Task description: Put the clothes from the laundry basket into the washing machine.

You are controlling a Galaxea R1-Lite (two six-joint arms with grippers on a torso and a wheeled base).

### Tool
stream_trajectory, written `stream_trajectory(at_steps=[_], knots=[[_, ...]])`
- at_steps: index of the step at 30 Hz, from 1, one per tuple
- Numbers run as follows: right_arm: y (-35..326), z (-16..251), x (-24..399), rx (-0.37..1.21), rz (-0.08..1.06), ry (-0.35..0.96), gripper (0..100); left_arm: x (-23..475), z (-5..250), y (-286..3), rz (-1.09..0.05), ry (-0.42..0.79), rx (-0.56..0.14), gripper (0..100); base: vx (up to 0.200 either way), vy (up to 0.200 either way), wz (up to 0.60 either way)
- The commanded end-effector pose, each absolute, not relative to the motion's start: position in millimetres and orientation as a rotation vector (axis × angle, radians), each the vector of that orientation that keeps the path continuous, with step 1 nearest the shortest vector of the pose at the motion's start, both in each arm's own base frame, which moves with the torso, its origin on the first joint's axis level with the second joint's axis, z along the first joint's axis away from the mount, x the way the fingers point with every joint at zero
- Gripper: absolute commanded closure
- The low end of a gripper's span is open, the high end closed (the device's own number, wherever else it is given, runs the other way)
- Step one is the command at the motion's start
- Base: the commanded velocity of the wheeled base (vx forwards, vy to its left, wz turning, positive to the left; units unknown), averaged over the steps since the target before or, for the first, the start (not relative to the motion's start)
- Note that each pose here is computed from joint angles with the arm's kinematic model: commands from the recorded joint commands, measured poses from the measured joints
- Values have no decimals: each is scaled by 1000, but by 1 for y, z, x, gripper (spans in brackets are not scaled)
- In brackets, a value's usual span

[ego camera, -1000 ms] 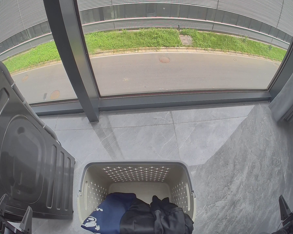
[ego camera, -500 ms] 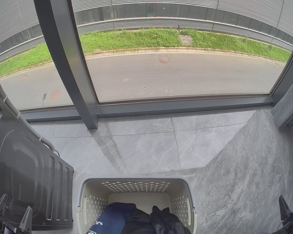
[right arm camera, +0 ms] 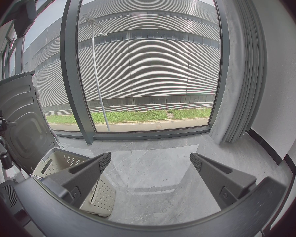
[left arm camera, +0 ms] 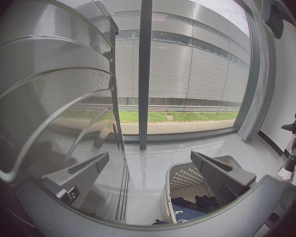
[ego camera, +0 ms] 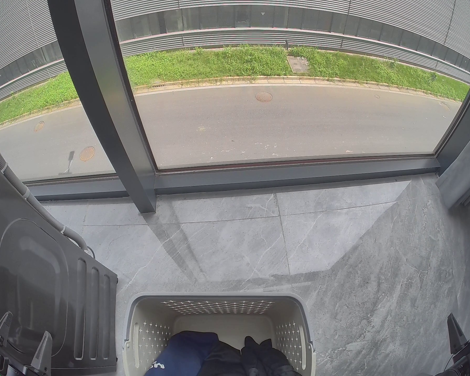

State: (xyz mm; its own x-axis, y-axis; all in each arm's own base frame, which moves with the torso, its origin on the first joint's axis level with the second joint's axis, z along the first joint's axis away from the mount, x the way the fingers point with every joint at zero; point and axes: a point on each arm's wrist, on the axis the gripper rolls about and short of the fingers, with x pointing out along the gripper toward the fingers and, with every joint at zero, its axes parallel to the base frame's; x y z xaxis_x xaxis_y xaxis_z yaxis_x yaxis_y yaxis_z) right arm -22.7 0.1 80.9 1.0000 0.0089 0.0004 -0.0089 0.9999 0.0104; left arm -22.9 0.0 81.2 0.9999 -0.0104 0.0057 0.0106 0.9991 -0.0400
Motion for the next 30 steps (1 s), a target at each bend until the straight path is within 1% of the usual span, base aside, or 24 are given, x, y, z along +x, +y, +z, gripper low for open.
stream_trajectory(at_steps=[1,16,30], knots=[[0,76,-22,9,9,8,0,-23,76,0,-11,-4,-40,0,0,0,0],[0,76,-22,11,9,6,0,-23,76,0,-11,-4,-40,0,0,0,0],[0,76,-22,11,9,6,0,-23,76,0,-11,-4,-40,0,-200,0,0]])
